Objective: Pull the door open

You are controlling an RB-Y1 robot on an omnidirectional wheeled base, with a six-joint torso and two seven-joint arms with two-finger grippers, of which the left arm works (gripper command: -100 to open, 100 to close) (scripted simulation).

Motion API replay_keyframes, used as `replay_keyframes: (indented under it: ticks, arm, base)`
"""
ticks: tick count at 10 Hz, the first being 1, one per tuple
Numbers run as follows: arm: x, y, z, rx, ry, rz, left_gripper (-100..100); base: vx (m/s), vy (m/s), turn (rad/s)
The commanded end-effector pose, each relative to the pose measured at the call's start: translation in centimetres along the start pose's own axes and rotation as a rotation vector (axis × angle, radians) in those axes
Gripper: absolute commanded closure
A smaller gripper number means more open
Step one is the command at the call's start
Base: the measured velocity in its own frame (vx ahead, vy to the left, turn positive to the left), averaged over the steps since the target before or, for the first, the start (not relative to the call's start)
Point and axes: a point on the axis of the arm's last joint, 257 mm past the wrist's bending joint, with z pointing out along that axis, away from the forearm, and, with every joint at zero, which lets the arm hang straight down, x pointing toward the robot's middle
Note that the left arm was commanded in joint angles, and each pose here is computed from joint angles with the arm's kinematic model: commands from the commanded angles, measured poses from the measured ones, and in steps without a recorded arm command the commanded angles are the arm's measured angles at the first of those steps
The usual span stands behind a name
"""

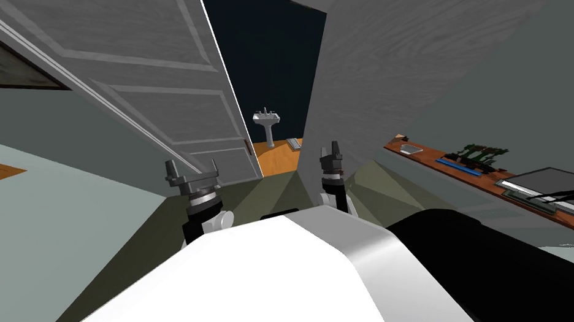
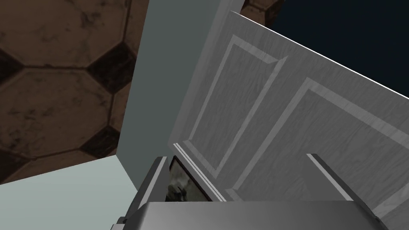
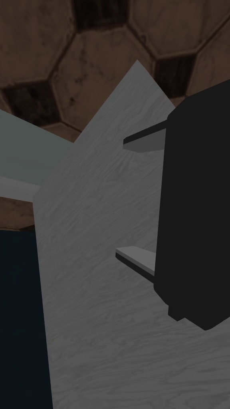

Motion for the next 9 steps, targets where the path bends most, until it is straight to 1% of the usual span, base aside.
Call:
replay_keyframes:
  ticks: [1,5,9]
  arm:
    - [-0.5,1.2,-0.47,-0.016,-0.015,-0.052,-100]
    - [-2.1,4.2,-1.66,-0.057,-0.060,-0.178,-100]
    - [-3.9,7.3,-3.17,-0.097,-0.117,-0.304,-100]
  base:
    - [0.093,0.033,-0.088]
    - [0.086,0.023,-0.085]
    - [0.099,0.043,-0.098]
